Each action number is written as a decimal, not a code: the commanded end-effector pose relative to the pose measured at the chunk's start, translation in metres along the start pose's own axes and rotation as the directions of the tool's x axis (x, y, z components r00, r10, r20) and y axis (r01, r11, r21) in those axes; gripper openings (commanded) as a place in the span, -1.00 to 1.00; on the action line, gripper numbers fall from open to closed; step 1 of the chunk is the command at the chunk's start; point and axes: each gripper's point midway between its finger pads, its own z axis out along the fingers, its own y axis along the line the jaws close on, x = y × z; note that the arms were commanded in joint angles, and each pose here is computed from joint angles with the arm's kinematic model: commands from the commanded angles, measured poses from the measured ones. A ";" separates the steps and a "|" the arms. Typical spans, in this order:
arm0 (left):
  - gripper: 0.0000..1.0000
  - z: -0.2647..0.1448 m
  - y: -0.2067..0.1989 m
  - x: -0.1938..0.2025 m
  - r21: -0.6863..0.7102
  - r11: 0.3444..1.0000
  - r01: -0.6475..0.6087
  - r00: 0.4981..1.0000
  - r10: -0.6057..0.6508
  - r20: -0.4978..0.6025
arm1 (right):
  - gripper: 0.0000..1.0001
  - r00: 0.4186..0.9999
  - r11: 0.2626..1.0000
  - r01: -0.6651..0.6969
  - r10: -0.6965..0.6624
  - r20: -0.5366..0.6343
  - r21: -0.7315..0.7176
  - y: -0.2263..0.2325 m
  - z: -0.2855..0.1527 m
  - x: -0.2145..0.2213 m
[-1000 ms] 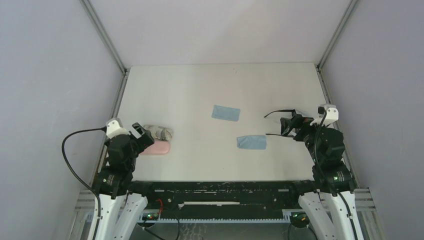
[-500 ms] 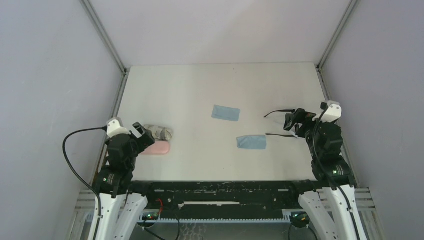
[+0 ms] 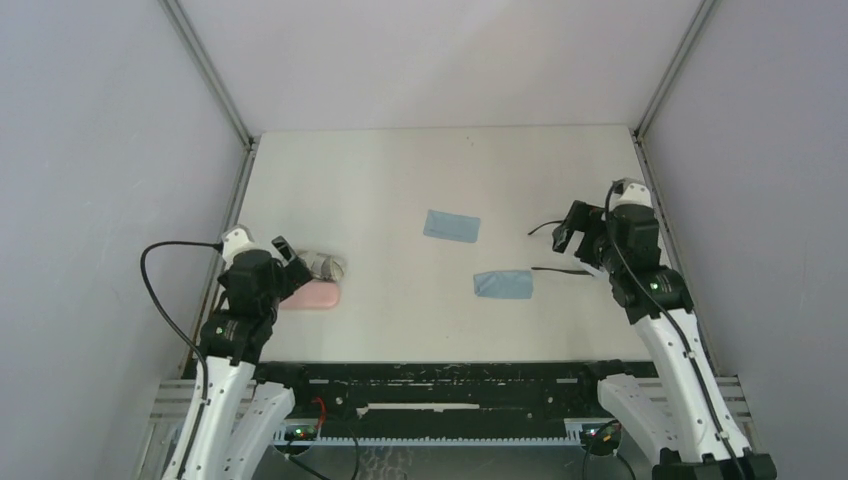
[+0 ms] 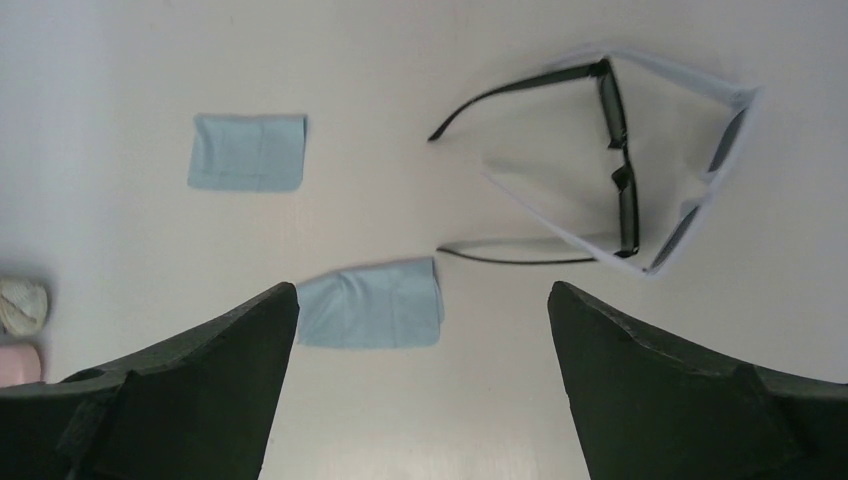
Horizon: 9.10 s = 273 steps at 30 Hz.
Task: Organize the sunglasses
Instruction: Pick up the sunglasses case at the center of the board, then open the sunglasses case, then place the sunglasses case at the center of the board.
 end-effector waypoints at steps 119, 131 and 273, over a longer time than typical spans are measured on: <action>-1.00 -0.133 -0.310 0.087 0.990 0.132 0.056 0.964 0.251 -0.088 | 0.83 0.992 0.644 0.072 0.032 0.121 -0.762 0.133 -0.066 0.043; -1.00 -0.237 -0.297 0.016 0.968 -0.249 -0.016 0.996 0.085 0.038 | 0.83 0.936 0.182 0.273 0.176 0.305 -0.945 0.188 -0.179 -0.001; -0.12 0.034 -0.224 0.175 0.179 0.291 -0.940 0.299 0.954 0.017 | 0.88 0.986 0.986 -0.085 0.103 0.127 -0.144 0.043 -0.045 0.041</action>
